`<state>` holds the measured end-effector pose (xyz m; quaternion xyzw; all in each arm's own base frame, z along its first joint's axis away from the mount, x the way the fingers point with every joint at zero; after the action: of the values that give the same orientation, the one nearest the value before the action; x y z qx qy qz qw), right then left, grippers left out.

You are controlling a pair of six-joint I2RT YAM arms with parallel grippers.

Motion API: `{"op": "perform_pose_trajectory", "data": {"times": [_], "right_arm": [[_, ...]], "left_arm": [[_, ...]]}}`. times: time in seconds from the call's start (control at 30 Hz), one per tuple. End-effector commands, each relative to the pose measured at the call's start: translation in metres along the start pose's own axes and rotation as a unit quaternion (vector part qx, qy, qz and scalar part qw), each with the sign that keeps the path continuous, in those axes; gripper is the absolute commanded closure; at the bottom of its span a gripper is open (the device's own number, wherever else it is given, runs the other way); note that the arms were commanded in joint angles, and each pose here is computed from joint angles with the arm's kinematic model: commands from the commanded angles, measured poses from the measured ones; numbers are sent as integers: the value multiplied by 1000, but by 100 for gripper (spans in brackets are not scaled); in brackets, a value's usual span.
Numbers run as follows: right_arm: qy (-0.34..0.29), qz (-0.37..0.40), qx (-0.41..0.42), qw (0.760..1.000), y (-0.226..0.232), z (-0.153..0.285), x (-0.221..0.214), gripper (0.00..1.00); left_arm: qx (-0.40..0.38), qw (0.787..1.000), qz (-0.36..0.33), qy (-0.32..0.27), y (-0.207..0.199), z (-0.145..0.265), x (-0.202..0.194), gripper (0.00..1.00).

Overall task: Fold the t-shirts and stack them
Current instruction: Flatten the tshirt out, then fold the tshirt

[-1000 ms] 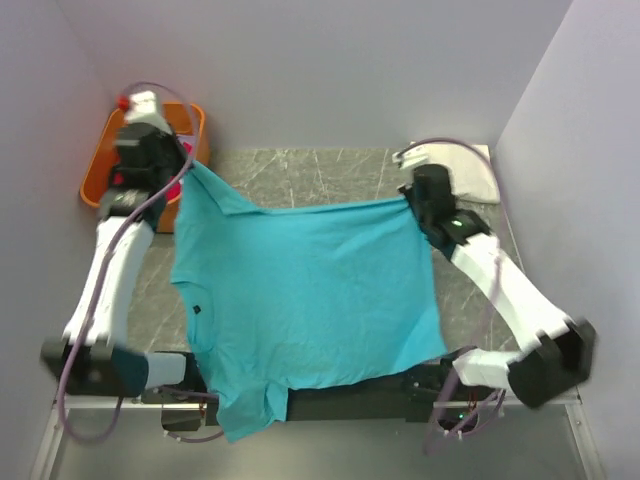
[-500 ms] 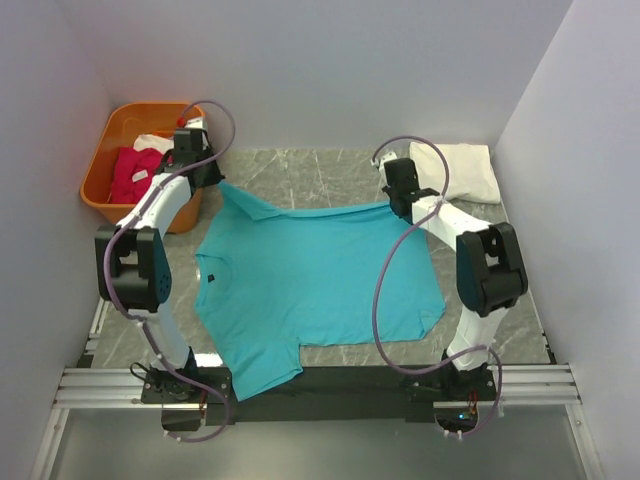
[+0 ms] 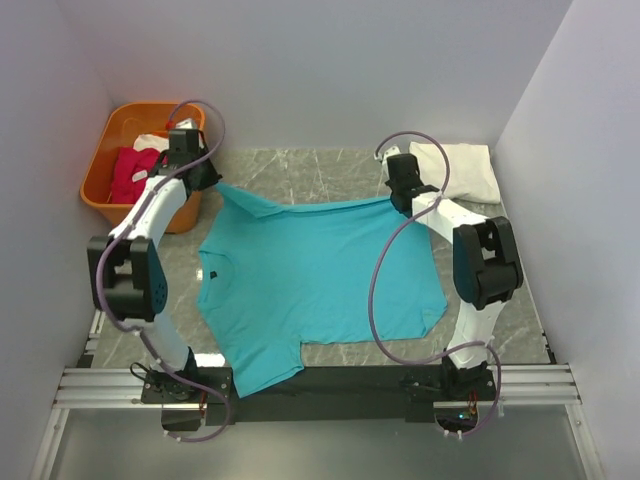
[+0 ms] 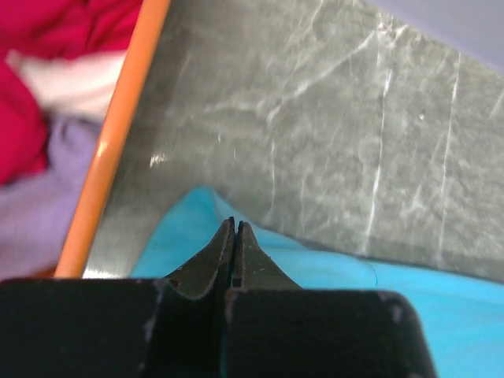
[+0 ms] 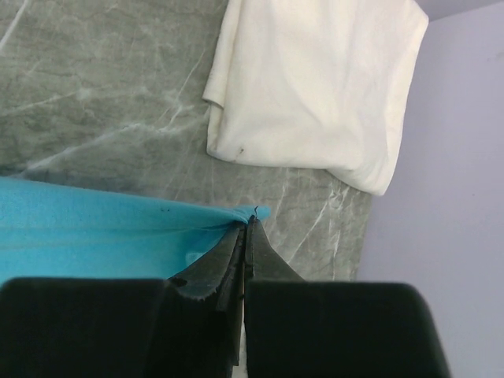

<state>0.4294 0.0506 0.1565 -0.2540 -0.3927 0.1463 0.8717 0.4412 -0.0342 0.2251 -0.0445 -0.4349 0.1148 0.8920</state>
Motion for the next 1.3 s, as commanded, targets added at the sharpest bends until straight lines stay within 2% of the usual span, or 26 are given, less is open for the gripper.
{"op": "perform_pose_trajectory", "data": {"times": [0.0,0.23,0.43,0.63,0.87,1.0,1.2,1.27], "right_arm": [[-36,-43,-33,998,-25,23,14,100],[-35,-49,-34,998,-32,41,3,100],[-35,-59,-25,997,-30,47,-5,99],[-16,-63,-26,998,-20,46,-19,98],[8,-85,-29,996,-12,45,-36,98],[15,-100,-35,994,-10,45,-42,97],[51,-124,-26,991,2,42,-59,91],[60,-141,-20,988,6,44,-64,77]], "left_arm": [[-11,998,46,-41,-2,52,9,99],[-39,992,103,-55,1,110,-18,99],[-71,984,156,-48,3,139,-55,99],[-74,972,224,-21,12,137,-112,99],[-102,954,280,-22,14,140,-139,99],[-99,954,283,-10,15,139,-149,99],[-83,950,301,14,23,131,-179,99],[-79,948,307,14,25,133,-185,96]]}}
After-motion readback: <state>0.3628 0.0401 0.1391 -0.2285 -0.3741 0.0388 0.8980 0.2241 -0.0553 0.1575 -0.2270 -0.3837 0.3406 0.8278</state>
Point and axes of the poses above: each gripper's point midway between its finger pads, its own z axis back along the fingers, its own y axis along the line the jaws close on, x = y × z, the point moved 8 cm from there along z, back along the fingers, and after that the axes turned 9 degrees about -z, right-handed, at the moved point
